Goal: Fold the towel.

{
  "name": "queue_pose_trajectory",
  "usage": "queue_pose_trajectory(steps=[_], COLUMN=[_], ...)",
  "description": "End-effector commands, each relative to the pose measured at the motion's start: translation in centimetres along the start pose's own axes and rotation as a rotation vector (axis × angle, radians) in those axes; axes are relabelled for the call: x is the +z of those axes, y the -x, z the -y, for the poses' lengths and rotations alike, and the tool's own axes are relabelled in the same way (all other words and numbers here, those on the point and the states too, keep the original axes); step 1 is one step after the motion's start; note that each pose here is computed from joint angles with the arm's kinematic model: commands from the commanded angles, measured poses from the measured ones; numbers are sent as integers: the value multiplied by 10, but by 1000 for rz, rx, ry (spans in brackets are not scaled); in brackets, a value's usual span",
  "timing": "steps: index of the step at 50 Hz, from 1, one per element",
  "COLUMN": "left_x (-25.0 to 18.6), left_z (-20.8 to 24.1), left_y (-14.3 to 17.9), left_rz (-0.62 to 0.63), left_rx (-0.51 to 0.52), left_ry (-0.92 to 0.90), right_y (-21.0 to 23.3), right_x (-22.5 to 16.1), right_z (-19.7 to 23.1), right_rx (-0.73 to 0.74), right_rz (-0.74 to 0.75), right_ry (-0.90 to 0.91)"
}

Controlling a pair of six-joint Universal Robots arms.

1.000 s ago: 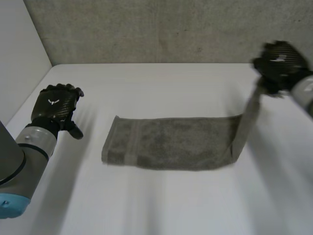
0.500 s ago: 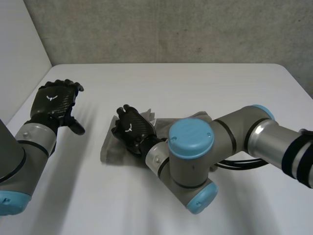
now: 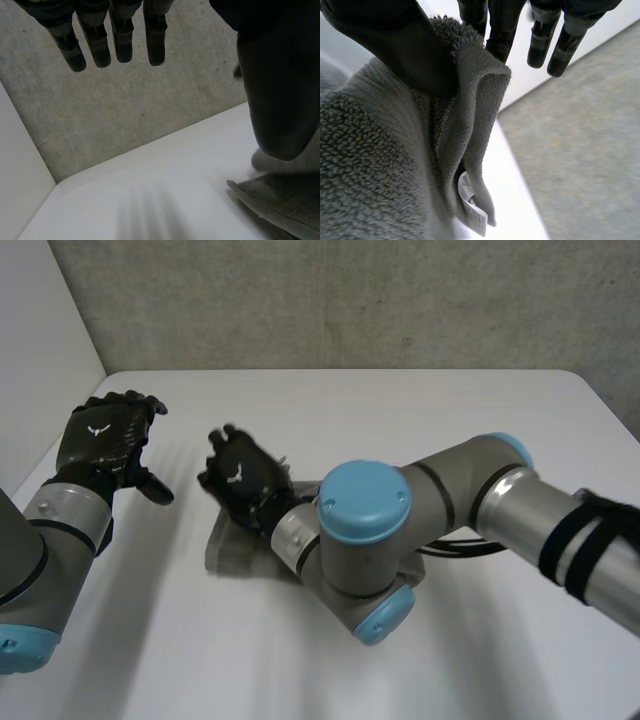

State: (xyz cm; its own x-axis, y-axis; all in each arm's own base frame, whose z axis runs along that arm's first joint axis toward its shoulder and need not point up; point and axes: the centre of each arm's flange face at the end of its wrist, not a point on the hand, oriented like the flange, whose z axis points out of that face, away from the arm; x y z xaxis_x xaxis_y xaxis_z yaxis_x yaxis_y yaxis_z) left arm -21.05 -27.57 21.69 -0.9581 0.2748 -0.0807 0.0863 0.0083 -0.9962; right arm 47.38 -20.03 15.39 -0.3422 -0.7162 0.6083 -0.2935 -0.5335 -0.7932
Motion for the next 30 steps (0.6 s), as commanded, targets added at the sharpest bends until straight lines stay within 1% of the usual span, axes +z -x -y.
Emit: queue_pose_trajectory(steps=[1, 5, 7, 8, 10, 11, 12, 13, 14, 15, 16, 18, 19, 21, 22, 23, 24, 25, 26, 27, 29, 30], left_x=[-1, -2, -2, -1, -2, -2, -2, -3, -3, -5, -6, -8, -8, -9, -9, -9, -8, -8, -7, -5, -3, -2], left_z=[-1, -1, 0, 0, 1, 2, 2, 3, 3, 5, 8, 10, 10, 14, 16, 16, 14, 14, 10, 3, -3, -10], left_y=[-1, -2, -2, -2, -3, -5, -5, -10, -10, -15, -22, -28, -34, -39, -43, -43, -49, -49, -55, -61, -67, -71], left_rz=[-3, -6, -7, -7, -10, -16, -16, -31, -31, -48, -69, -89, -107, -122, -135, -135, -150, -150, -168, -186, -200, -210], left_rx=[0, 0, 0, 0, 0, 0, 0, -1, -1, 0, 0, 0, 1, -2, -13, -13, -33, -33, -56, -80, -95, -103], left_ry=[3, 5, 2, -1, -3, -8, -8, -11, -11, -19, -26, -34, -37, -49, -55, -55, -52, -52, -37, -17, 1, 21], right_y=[21, 17, -1, -1, -28, -29, -43, -43, -55, -67, -67, -84, -84, -95, -95, -100, -100, -104, -108, -108, -109, -109], right_x=[-4, -12, -20, -20, -30, -30, -38, -38, -47, -57, -57, -73, -74, -91, -91, -101, -101, -113, -123, -123, -142, -142], right_z=[-17, -11, 2, 2, 10, 10, 16, 16, 19, 18, 18, 10, 10, -3, -3, -13, -13, -23, -33, -33, -51, -51], right_rx=[36, 39, 49, 49, 98, 99, 137, 137, 177, 215, 216, 262, 263, 282, 282, 295, 296, 313, 330, 330, 367, 367], right_rz=[81, 89, 41, 41, -24, -24, -54, -54, -78, -104, -104, -143, -143, -174, -174, -189, -189, -204, -218, -218, -233, -233], right_ry=[42, 39, 18, 18, 7, 7, 1, 1, 5, 17, 17, 59, 59, 130, 130, 180, 181, 238, 290, 291, 384, 384])
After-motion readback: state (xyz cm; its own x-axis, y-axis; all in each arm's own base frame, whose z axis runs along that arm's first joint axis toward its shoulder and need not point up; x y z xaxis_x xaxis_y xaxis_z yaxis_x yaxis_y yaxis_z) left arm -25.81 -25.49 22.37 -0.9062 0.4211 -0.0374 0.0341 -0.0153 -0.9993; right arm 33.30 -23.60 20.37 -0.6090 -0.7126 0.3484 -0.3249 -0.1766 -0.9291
